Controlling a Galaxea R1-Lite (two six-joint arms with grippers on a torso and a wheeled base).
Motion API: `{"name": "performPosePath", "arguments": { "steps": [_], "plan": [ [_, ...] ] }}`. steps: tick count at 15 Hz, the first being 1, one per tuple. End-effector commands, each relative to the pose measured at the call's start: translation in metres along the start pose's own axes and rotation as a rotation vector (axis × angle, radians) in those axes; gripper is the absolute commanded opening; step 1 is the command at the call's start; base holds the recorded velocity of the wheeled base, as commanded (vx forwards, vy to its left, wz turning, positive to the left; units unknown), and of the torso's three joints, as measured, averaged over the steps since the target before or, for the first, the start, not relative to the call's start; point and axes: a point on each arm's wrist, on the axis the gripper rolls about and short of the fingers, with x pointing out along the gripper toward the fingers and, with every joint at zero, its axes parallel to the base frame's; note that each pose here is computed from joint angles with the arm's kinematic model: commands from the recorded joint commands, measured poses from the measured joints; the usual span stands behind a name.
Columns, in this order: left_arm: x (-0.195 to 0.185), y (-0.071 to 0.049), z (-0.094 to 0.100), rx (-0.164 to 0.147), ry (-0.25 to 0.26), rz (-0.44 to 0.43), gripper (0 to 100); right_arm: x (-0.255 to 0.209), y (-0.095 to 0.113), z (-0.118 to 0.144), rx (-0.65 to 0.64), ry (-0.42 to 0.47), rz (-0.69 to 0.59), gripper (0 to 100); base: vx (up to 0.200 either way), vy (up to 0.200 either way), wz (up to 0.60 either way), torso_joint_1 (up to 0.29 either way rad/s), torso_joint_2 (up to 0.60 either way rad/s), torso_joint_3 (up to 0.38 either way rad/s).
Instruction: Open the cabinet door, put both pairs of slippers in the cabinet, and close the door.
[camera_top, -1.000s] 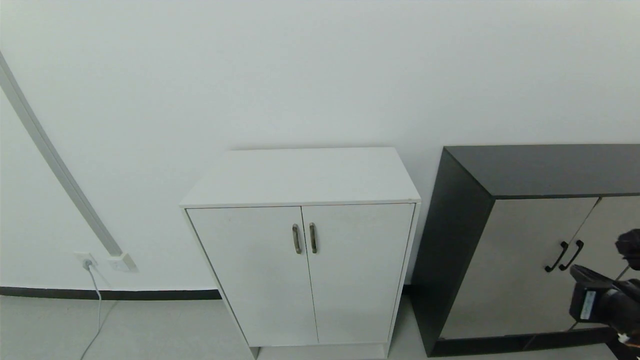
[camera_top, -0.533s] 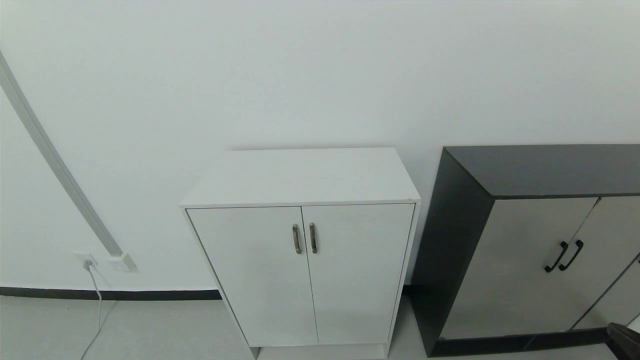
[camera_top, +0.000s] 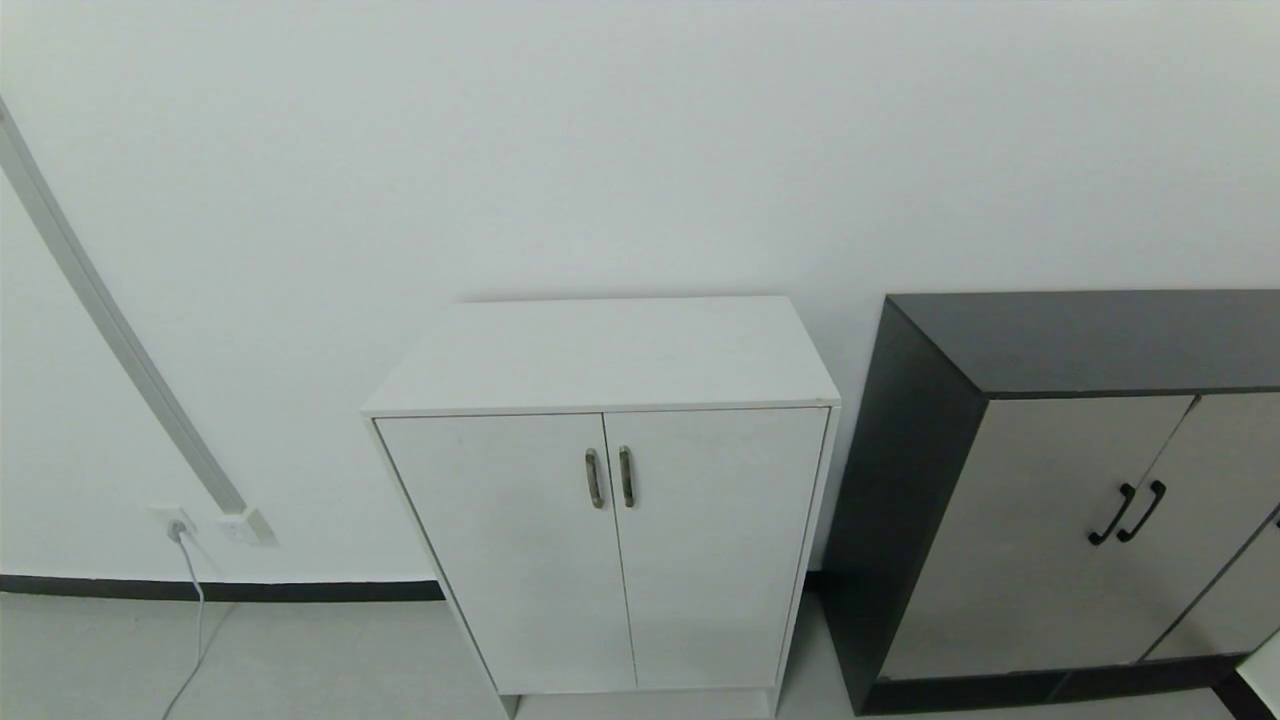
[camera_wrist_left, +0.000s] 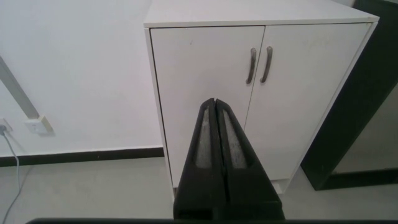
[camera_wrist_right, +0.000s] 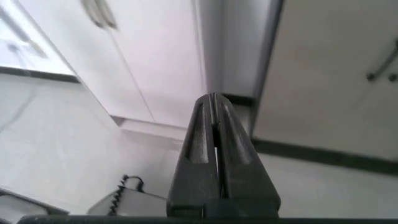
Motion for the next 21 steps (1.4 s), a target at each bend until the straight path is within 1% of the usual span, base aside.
{"name": "performPosePath", "arguments": {
  "steps": [1, 6, 12, 14, 16, 19, 20, 21],
  "plan": [
    [0.0, 0.0, 0.0, 0.0, 0.001, 0.0, 0, -0.004, 0.0, 0.0, 0.0, -0.039, 0.013, 0, 0.0, 0.0, 0.0, 0.0, 0.0, 0.0],
    [0.0, 0.0, 0.0, 0.0, 0.001, 0.0, 0, -0.004, 0.0, -0.013, -0.005, 0.014, 0.028, 0, 0.0, 0.0, 0.0, 0.0, 0.0, 0.0],
    [0.0, 0.0, 0.0, 0.0, 0.001, 0.0, 0, -0.006, 0.0, -0.014, -0.006, 0.007, 0.037, 0, 0.0, 0.0, 0.0, 0.0, 0.0, 0.0],
    [0.0, 0.0, 0.0, 0.0, 0.001, 0.0, 0, -0.009, 0.0, -0.019, -0.081, 0.011, 0.03, 0, 0.0, 0.0, 0.0, 0.0, 0.0, 0.0],
    [0.0, 0.0, 0.0, 0.0, 0.001, 0.0, 0, -0.009, 0.0, -0.019, -0.086, 0.004, -0.004, 0, 0.0, 0.0, 0.0, 0.0, 0.0, 0.0],
    [0.0, 0.0, 0.0, 0.0, 0.001, 0.0, 0, -0.012, 0.0, -0.02, -0.074, -0.037, -0.074, 0, 0.0, 0.0, 0.0, 0.0, 0.0, 0.0],
    [0.0, 0.0, 0.0, 0.0, 0.001, 0.0, 0, -0.014, 0.001, -0.021, -0.063, -0.065, -0.14, 0, 0.0, 0.0, 0.0, 0.0, 0.0, 0.0],
    [0.0, 0.0, 0.0, 0.0, 0.001, 0.0, 0, -0.015, 0.002, -0.022, -0.058, -0.082, -0.168, 0, 0.0, 0.0, 0.0, 0.0, 0.0, 0.0]
  ]
}}
